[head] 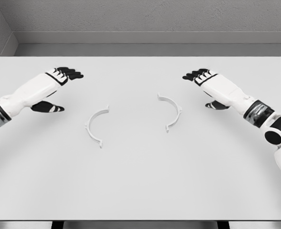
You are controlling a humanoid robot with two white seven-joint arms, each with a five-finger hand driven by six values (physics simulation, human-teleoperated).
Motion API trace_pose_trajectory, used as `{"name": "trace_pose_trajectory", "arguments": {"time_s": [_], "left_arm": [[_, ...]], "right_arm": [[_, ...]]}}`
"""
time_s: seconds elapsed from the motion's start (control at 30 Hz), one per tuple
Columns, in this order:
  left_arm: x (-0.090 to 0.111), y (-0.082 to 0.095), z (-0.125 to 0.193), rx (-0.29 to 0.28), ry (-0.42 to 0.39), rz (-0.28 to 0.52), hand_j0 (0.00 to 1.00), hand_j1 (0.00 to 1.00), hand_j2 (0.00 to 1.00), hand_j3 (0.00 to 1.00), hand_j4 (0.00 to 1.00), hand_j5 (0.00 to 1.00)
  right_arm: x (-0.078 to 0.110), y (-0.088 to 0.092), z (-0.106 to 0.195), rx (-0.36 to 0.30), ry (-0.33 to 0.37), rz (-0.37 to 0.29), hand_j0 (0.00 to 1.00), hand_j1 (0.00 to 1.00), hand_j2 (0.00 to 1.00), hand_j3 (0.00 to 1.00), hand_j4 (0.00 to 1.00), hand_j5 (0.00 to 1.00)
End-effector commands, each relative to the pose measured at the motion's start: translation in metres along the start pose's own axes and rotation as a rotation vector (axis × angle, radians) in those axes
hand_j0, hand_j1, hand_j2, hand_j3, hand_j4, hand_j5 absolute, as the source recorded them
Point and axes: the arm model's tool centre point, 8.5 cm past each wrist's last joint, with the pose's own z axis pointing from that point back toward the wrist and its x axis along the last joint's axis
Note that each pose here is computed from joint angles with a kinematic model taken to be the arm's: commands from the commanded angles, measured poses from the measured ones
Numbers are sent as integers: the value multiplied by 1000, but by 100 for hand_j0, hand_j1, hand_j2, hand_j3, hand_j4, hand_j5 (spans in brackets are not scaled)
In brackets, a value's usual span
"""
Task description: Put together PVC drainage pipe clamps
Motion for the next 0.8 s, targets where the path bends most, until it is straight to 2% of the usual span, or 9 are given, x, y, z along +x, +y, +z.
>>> {"name": "trace_pose_trajectory", "arguments": {"time_s": [0.0,0.2,0.37,0.53,0.63,0.67,0.77], "left_arm": [[4,-12,-2,-35,-11,2,100,100,100,100,100,100],[26,-26,-3,-52,-69,23,100,100,100,100,100,100],[24,-25,-1,-59,-62,17,100,100,100,100,100,100],[24,-29,-3,-60,-63,23,100,100,100,100,100,100],[30,-33,-8,-58,-77,32,100,100,100,100,100,100],[36,-39,-12,-62,-93,45,100,100,100,100,100,100],[33,-39,-13,-60,-87,46,100,100,100,100,100,100]], "right_arm": [[1,10,-3,13,4,-21,100,100,100,100,100,100],[14,8,-17,-27,-21,-50,100,100,100,100,100,100],[18,4,-22,-44,-30,-51,100,100,100,100,100,100],[12,15,-31,-21,-11,-90,100,100,100,100,100,100],[15,16,-33,-23,-16,-95,100,100,100,100,100,100],[20,20,-36,-6,-30,-95,100,100,100,100,100,100],[24,20,-38,-9,-39,-96,100,100,100,100,100,100]]}}
